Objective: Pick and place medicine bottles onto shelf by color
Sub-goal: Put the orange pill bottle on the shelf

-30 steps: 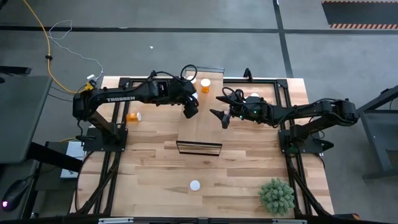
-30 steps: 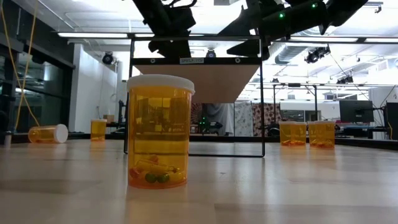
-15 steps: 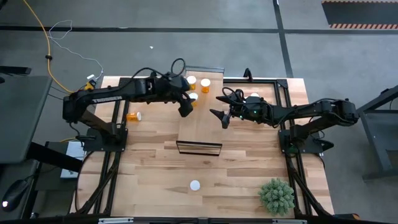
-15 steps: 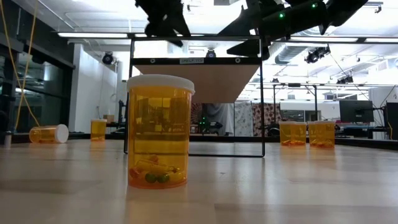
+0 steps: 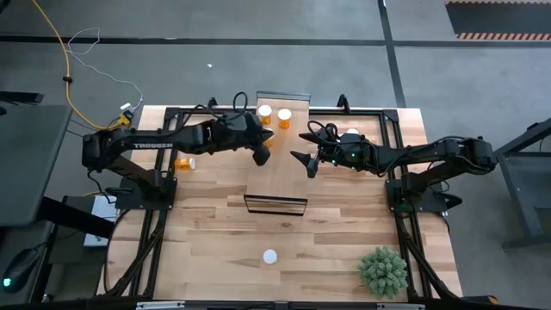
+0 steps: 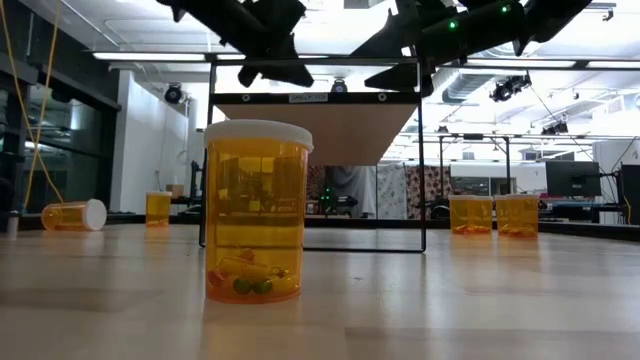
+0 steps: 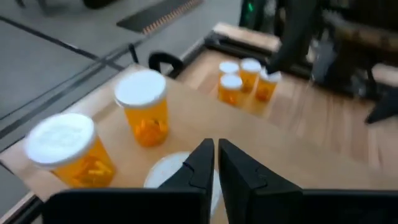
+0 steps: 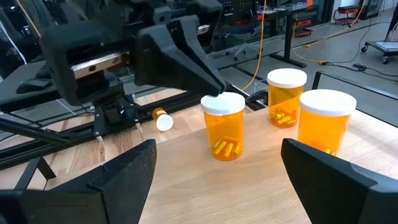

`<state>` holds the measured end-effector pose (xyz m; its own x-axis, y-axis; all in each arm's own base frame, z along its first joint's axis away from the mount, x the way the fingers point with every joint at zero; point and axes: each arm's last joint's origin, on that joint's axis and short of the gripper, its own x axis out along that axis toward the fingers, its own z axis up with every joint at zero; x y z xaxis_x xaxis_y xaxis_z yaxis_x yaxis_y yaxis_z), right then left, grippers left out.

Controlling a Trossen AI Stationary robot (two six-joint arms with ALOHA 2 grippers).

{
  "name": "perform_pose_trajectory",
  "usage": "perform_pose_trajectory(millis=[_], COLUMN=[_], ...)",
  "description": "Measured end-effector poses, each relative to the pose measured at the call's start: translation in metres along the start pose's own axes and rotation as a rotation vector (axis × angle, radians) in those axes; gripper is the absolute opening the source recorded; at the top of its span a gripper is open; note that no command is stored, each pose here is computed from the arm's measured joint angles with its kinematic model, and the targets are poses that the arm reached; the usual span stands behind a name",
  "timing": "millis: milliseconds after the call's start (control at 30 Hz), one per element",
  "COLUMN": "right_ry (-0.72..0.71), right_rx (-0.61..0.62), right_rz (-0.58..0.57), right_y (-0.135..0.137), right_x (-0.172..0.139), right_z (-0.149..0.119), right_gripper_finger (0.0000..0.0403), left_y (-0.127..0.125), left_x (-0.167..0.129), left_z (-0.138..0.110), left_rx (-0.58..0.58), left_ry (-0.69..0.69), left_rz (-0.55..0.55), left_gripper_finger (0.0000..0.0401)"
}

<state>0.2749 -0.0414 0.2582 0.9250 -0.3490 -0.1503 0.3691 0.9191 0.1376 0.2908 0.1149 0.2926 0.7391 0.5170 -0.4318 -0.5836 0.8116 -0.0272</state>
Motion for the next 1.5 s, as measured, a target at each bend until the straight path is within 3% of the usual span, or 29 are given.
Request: perform_pose_trajectory(millis=[133,367,1500], right_ry=[0.000,-0.001,-0.003], right_rx=[0.000,0.003,0.001], right_rz=[0.000,0.000,0.001], right_y=[0.000,0.000,0.000], right_x=[0.000,0.000,0.000], right_z=[0.000,0.000,0.000], right_gripper_finger=[0.0337,0.0337,0.0337], left_y=[0.003,-0.002,-0.013], left_x=[0.001,0.011,0.022], left_z=[0.000,-0.006,-0.015], left_rx=[-0.041,-0.065,-0.095], left_ry=[-0.028,-0.017,-0.011], left_rz=[0.086,0.123,0.192], left_gripper_finger=[0.0009,0.0001,0.0000])
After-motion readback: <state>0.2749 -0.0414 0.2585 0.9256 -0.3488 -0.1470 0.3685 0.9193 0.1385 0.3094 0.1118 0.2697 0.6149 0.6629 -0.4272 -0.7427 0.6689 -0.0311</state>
